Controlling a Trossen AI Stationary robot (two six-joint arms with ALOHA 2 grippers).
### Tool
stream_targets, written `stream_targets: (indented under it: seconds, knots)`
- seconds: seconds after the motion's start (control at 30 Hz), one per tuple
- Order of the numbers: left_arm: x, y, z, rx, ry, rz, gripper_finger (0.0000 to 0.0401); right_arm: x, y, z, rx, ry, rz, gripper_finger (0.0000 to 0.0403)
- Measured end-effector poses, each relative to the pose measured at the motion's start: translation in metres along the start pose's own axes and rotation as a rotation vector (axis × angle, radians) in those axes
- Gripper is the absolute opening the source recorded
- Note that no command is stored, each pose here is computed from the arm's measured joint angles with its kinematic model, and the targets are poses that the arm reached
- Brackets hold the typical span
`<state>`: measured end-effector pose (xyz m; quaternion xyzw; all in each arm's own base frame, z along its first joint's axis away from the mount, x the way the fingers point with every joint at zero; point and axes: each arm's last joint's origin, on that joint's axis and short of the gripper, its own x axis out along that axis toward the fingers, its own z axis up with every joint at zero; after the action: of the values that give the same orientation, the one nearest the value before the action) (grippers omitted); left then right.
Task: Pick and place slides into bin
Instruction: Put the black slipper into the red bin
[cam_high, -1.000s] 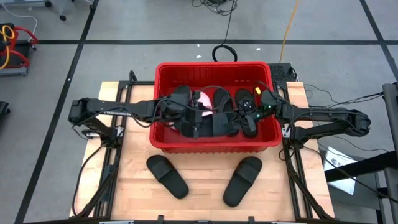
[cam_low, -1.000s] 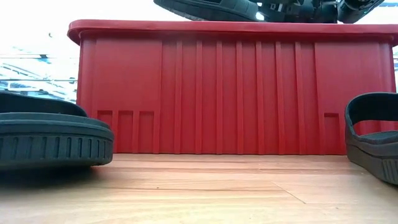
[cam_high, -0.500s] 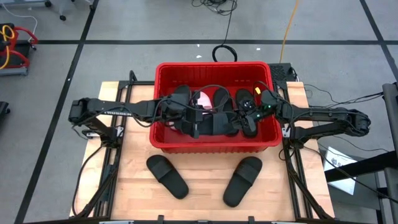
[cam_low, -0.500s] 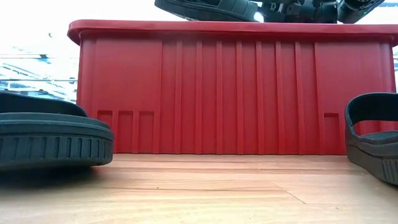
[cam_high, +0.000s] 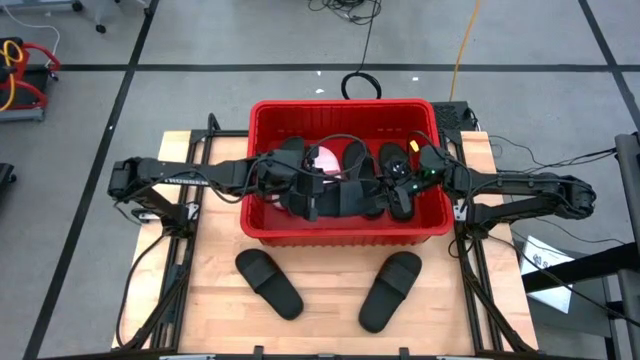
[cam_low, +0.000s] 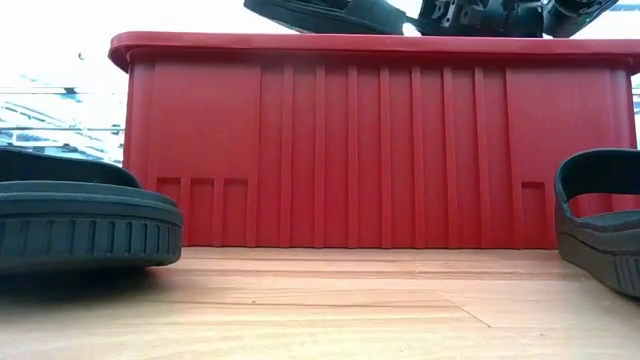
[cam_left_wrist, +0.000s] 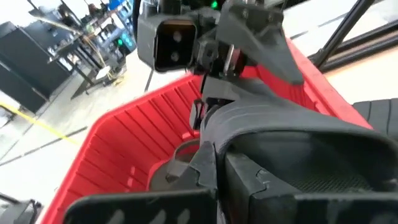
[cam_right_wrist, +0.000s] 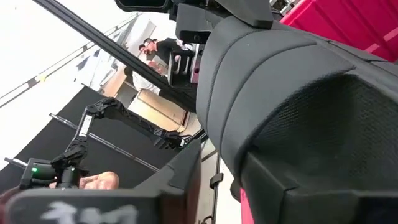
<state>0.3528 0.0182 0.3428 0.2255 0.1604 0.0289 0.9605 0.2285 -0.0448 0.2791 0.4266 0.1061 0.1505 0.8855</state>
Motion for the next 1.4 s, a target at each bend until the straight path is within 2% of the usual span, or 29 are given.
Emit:
stream_targets:
  seconds: [0.17, 0.3, 0.5, 0.63, 0.83, 1.03, 1.13, 1.27, 1.4]
  knots:
    - [-0.017, 0.004, 0.003, -0.024, 0.05, 0.027, 0.0001, -0.002, 0.002, 0.0, 0.008, 0.024, 0.025, 0.0144]
    - [-0.033, 0.01, 0.005, -0.069, 0.095, 0.099, 0.0001, -0.006, 0.006, 0.001, -0.006, 0.042, 0.065, 0.0158]
    - [-0.056, 0.022, 0.009, -0.225, 0.148, 0.359, 0.0, -0.016, 0.018, 0.007, -0.091, -0.025, 0.108, 0.0153]
    - [-0.058, 0.027, 0.009, -0.4, 0.142, 0.553, 0.0, -0.027, 0.029, 0.014, -0.205, -0.107, 0.137, 0.0138]
    - [-0.045, 0.026, 0.0, -0.657, 0.11, 0.791, 0.0, -0.042, 0.038, 0.021, -0.407, -0.278, 0.045, 0.0087]
    - [-0.023, 0.021, -0.007, -0.799, 0.044, 0.875, 0.0, -0.048, 0.04, 0.024, -0.577, -0.347, -0.03, 0.0009]
    - [-0.01, 0.015, -0.015, -0.819, 0.06, 0.943, 0.0, -0.049, 0.04, 0.024, -0.599, -0.352, -0.039, 0.0007]
    - [0.002, 0.009, -0.024, -0.903, 0.013, 1.067, 0.0, -0.049, 0.039, 0.025, -0.604, -0.35, -0.042, 0.0001]
    - [0.019, 0.006, -0.037, -0.918, 0.015, 1.114, 0.0, -0.049, 0.039, 0.024, -0.604, -0.349, -0.041, 0.0001]
